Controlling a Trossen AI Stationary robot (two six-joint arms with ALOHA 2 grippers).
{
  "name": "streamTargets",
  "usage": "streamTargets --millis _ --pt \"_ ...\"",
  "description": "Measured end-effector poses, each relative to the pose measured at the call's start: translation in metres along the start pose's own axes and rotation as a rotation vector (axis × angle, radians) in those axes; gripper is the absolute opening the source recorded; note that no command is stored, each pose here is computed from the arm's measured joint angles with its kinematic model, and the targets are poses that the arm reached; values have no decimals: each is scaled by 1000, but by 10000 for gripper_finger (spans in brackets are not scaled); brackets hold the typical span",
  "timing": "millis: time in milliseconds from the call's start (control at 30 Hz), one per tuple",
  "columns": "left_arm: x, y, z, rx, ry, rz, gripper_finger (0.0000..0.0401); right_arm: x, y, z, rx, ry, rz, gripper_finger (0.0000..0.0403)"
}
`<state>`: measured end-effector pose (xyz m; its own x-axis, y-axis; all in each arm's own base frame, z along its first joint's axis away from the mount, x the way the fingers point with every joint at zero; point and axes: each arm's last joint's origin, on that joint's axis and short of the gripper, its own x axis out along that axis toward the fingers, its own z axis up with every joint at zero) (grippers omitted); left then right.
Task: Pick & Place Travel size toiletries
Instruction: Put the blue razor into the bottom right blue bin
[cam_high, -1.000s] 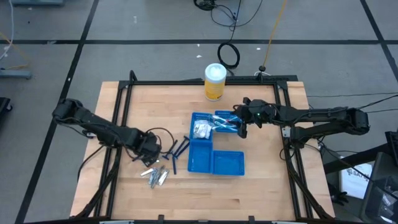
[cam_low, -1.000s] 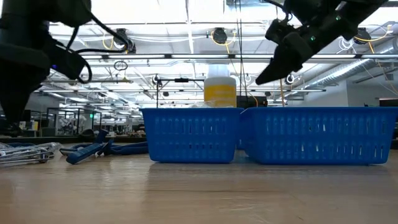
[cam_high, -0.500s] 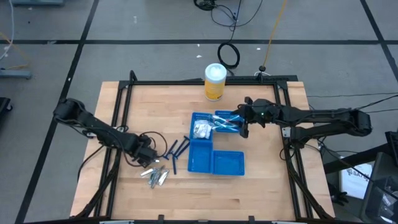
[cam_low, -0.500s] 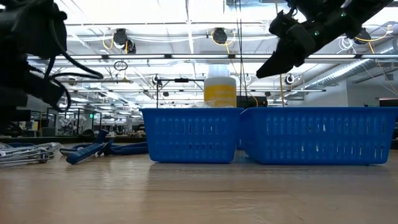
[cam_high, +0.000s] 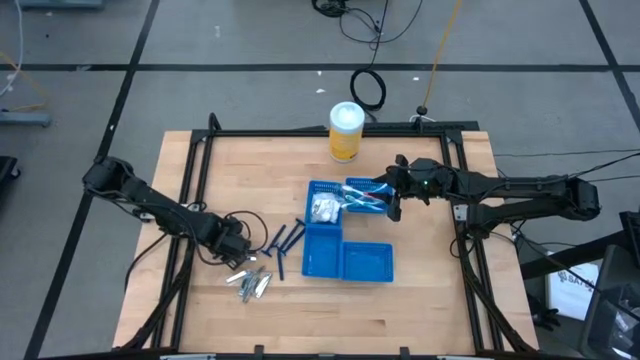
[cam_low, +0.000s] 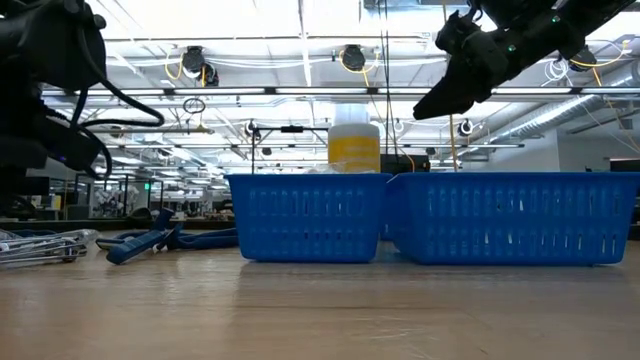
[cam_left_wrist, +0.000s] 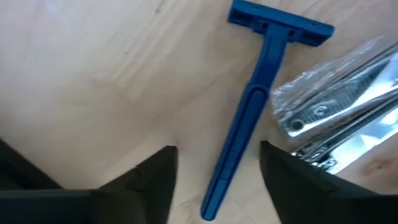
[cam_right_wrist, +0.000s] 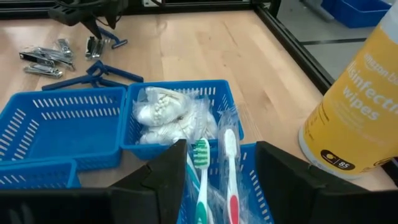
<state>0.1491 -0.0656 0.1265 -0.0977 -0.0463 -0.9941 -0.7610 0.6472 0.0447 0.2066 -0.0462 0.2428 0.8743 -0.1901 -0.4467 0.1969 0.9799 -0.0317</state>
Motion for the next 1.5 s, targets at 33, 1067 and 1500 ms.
streamTargets --millis 33,1067,1500 --pt "0 -1 0 0 1 -5 195 0 0 0 0 1 0 176" --pt "-151 -44 15 383 -936 -60 10 2 0 -3 27 -21 3 166" --pt "-160 -83 101 789 -1441 -284 15 13 14 -25 80 -504 217 166"
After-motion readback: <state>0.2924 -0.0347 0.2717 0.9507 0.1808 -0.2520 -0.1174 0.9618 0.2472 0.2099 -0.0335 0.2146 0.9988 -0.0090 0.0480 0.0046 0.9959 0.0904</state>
